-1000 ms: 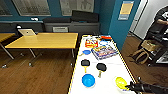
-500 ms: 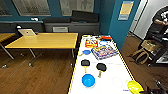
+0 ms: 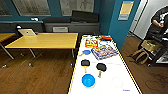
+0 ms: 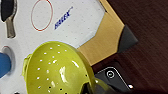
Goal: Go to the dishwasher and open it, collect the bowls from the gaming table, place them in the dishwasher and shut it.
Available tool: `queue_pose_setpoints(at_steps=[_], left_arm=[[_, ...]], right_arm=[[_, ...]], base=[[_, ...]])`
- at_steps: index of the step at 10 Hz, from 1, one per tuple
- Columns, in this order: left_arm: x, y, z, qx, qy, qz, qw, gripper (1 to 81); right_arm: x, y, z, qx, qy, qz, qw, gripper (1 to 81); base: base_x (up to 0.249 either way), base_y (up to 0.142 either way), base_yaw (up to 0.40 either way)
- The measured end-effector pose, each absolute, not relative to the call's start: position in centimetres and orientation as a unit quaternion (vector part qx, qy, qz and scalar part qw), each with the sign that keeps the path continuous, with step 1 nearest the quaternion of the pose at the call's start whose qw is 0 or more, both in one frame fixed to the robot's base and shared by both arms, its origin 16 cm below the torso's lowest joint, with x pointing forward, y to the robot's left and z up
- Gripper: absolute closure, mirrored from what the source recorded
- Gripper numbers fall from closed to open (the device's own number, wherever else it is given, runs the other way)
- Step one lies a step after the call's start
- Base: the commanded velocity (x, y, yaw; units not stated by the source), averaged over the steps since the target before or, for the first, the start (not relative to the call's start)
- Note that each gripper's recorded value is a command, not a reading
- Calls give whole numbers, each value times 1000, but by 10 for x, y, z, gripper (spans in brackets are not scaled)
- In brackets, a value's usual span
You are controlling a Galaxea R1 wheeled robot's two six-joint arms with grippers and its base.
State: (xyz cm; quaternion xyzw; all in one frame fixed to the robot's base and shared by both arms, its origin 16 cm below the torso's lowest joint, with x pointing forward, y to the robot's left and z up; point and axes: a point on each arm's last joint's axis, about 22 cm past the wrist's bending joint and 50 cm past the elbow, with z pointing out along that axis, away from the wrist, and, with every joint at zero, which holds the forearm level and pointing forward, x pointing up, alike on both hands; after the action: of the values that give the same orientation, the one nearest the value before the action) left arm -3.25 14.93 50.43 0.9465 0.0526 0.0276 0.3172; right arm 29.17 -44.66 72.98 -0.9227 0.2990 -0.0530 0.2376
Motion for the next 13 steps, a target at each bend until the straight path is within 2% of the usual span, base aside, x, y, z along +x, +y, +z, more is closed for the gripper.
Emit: queue_pose_setpoints(at_steps=[3, 5, 8, 11, 13], left_arm=[[-27, 191, 523, 947, 54, 33, 315, 10], [-27, 193, 534, 944, 57, 32, 323, 10], [-15, 196, 566, 935, 62, 35, 348, 10], [20, 212, 602, 926, 60, 55, 368, 10], [34, 228, 622, 925, 57, 62, 370, 10]], right_arm=[[251, -485, 672, -931, 308, -50, 190, 811], [240, -496, 637, -937, 300, -57, 170, 811], [192, -493, 582, -950, 276, -36, 142, 811], [134, -450, 539, -955, 252, -10, 154, 811], [117, -447, 531, -960, 235, -9, 152, 811]], base=[[0, 0, 0], [0, 0, 0], [0, 0, 0], [0, 0, 0], [0, 0, 0]])
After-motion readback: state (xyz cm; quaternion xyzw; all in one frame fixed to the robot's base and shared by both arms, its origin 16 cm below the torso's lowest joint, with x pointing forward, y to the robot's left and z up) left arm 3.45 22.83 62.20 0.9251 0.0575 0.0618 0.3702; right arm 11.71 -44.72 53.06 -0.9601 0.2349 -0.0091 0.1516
